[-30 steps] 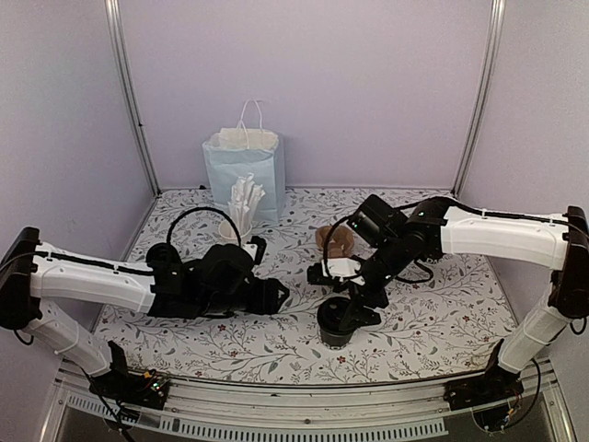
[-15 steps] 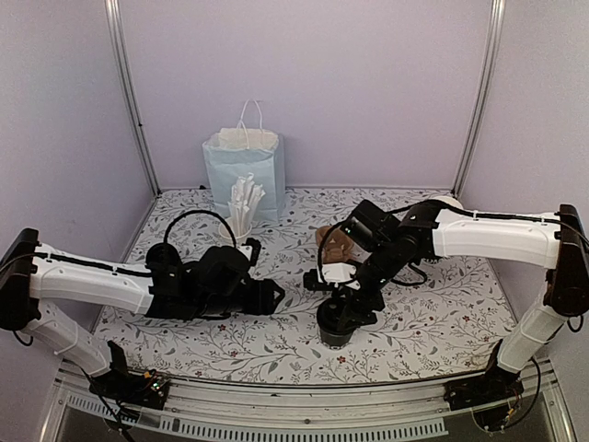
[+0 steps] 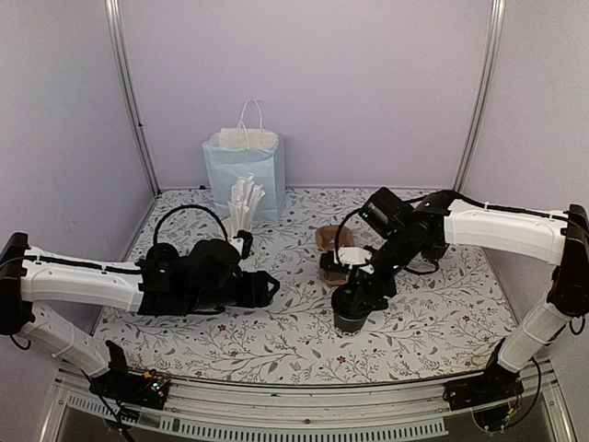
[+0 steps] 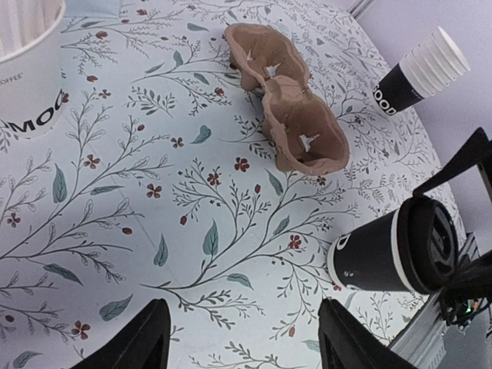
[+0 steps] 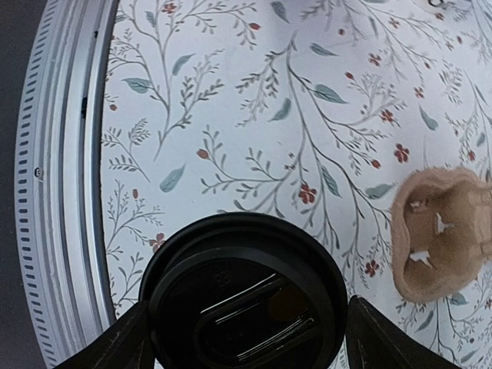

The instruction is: Pack the takeout coffee

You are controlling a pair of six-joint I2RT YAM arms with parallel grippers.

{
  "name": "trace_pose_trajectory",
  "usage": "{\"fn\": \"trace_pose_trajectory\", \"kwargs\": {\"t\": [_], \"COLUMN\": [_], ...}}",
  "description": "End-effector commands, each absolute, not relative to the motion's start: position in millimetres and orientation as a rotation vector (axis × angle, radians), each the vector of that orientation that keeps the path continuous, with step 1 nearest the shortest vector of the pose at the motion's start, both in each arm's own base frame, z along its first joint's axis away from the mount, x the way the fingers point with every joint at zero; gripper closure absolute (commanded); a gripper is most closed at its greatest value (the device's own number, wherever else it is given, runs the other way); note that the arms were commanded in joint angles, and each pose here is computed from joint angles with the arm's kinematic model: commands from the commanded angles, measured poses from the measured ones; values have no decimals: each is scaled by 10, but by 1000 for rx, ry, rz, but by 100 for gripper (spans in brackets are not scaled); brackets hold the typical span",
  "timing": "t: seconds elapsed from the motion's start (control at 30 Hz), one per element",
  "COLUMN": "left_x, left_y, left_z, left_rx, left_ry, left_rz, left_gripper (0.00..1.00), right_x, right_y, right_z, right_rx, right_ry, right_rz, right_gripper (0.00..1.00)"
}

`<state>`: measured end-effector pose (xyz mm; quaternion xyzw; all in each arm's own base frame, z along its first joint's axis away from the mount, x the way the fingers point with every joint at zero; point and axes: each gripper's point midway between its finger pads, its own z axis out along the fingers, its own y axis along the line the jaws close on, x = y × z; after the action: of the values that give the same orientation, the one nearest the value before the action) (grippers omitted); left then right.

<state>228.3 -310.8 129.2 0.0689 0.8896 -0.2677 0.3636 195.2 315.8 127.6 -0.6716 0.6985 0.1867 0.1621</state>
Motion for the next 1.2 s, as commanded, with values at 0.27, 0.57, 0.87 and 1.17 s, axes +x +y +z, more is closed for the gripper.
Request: {"fn": "trace_pose_trajectory", "kwargs": {"t": [0.27, 0.57, 0.87, 1.17], "left_x": [2487, 2669, 2759, 2807], "left_y": [-2872, -2538, -2166, -1921], "left_z": [1466, 1843, 2048, 2038], "left_rx": [161, 118, 28, -21], "left_ry": [2238, 2171, 2137, 2178], "left_rz": [-634, -571, -531, -511], "left_gripper": [32, 31, 30, 28], "right_x": [2398, 2646, 2859, 2907], "right_y": [2168, 1573, 1205, 1229], "right_z": [1392, 1301, 1265, 1288], "right_rx": [-1513, -1228, -1019, -996], "right_ry": [2244, 2392, 2461, 2442], "right_rz": [483, 397, 375, 396], "right_gripper": [26, 26, 24, 10]}}
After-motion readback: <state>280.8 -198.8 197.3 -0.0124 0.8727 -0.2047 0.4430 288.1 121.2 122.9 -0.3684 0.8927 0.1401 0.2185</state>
